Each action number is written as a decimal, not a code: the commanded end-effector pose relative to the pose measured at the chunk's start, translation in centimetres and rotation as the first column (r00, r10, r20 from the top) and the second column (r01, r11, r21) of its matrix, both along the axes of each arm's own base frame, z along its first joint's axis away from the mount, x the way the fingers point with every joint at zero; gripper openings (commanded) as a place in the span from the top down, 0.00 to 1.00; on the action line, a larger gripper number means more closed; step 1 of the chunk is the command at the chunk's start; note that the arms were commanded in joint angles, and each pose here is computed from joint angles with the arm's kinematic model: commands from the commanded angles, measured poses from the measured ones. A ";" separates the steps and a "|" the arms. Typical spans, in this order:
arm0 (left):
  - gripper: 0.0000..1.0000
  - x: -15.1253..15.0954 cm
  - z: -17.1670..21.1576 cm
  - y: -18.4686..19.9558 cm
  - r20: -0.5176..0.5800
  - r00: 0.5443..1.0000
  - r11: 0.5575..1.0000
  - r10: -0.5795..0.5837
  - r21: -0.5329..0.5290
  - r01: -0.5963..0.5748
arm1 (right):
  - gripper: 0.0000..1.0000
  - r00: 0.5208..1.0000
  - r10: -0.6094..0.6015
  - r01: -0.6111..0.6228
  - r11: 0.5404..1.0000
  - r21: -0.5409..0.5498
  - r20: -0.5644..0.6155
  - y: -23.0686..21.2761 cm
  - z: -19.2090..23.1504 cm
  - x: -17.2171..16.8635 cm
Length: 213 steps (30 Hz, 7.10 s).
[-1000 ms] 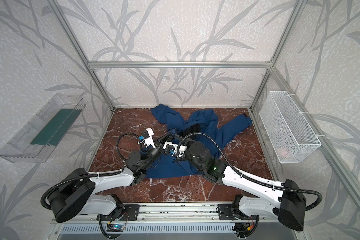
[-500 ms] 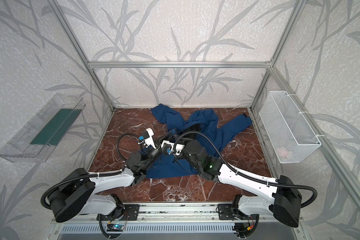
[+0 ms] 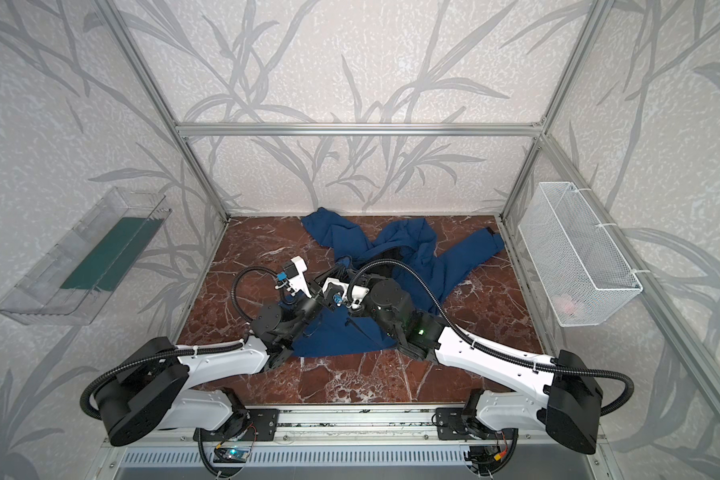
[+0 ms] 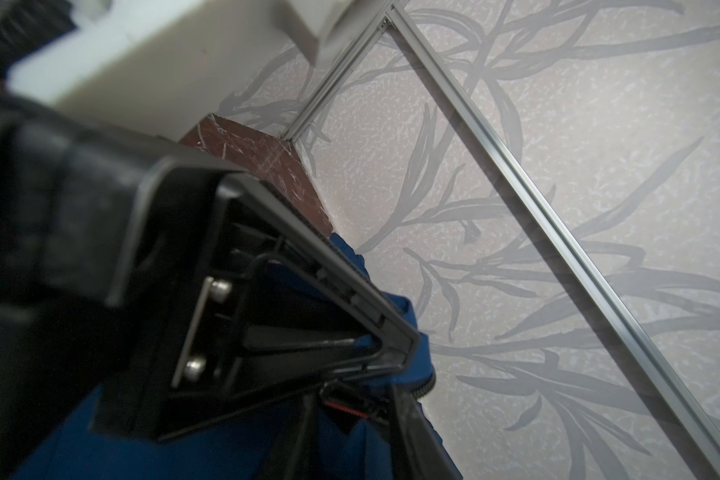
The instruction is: Zip up the jacket
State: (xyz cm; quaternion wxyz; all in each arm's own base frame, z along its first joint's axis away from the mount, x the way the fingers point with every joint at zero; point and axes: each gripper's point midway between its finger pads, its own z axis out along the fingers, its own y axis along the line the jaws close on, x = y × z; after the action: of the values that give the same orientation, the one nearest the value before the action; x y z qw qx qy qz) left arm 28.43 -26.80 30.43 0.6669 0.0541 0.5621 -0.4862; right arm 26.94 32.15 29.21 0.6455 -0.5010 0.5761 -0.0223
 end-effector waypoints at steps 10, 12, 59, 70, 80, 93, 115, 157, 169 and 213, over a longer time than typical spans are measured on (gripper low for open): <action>1.00 -1.0 1.3 -0.1 0.044 0.999 1.000 -0.014 -0.019 0.015 | 0.71 1.000 0.011 -0.013 0.985 0.171 0.012 -0.8 4.8 -0.4; 1.00 -0.9 1.3 -0.1 0.043 0.999 1.000 -0.013 -0.019 0.014 | 0.71 1.000 0.016 -0.017 0.983 0.182 0.009 -0.9 5.0 -0.5; 1.00 -2.4 -3.1 4.5 -0.371 0.912 0.921 0.173 0.388 -0.017 | 1.00 0.955 0.225 -0.005 0.663 0.748 -0.193 -4.7 5.2 0.2; 1.00 -2.9 -2.5 4.3 -0.373 0.917 0.927 0.142 0.376 0.009 | 1.00 0.845 0.363 0.013 0.722 0.692 -0.393 -2.3 1.6 -1.5; 1.00 -3.1 -2.7 4.5 -0.370 0.918 0.921 0.146 0.389 0.010 | 0.45 0.635 0.356 0.253 0.742 0.620 -0.685 -4.2 2.6 -1.8; 1.00 -3.4 -2.3 5.2 -0.355 0.921 0.922 0.159 0.386 -0.010 | 0.52 0.249 0.387 0.314 0.835 0.452 -0.888 1.0 -1.6 -1.7; 1.00 -3.2 -2.7 4.9 -0.360 0.920 0.923 0.155 0.385 -0.005 | 0.65 0.151 0.479 0.246 0.829 0.502 -0.865 2.7 -1.3 -3.0; 1.00 -8.8 -1.3 14.9 -0.308 0.872 0.757 0.380 0.646 -0.101 | 1.00 0.491 -0.188 0.461 0.885 0.070 -0.851 -3.0 -3.2 3.7; 1.00 -5.9 0.6 21.6 -0.078 0.748 0.504 0.659 0.784 -0.363 | 1.00 0.447 -0.353 0.710 0.698 0.086 -0.822 -11.8 0.5 16.6; 1.00 11.0 3.3 29.8 -0.238 0.724 0.655 0.647 0.659 -0.369 | 1.00 0.315 -0.165 0.711 0.694 0.117 -0.935 -15.4 5.4 18.6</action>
State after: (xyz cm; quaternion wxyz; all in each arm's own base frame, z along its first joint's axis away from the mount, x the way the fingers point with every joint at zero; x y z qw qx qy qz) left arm 40.13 2.48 34.22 0.5705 -0.0157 0.8121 -0.1218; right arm 47.96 14.06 37.26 0.3769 -0.0391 0.8989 0.2198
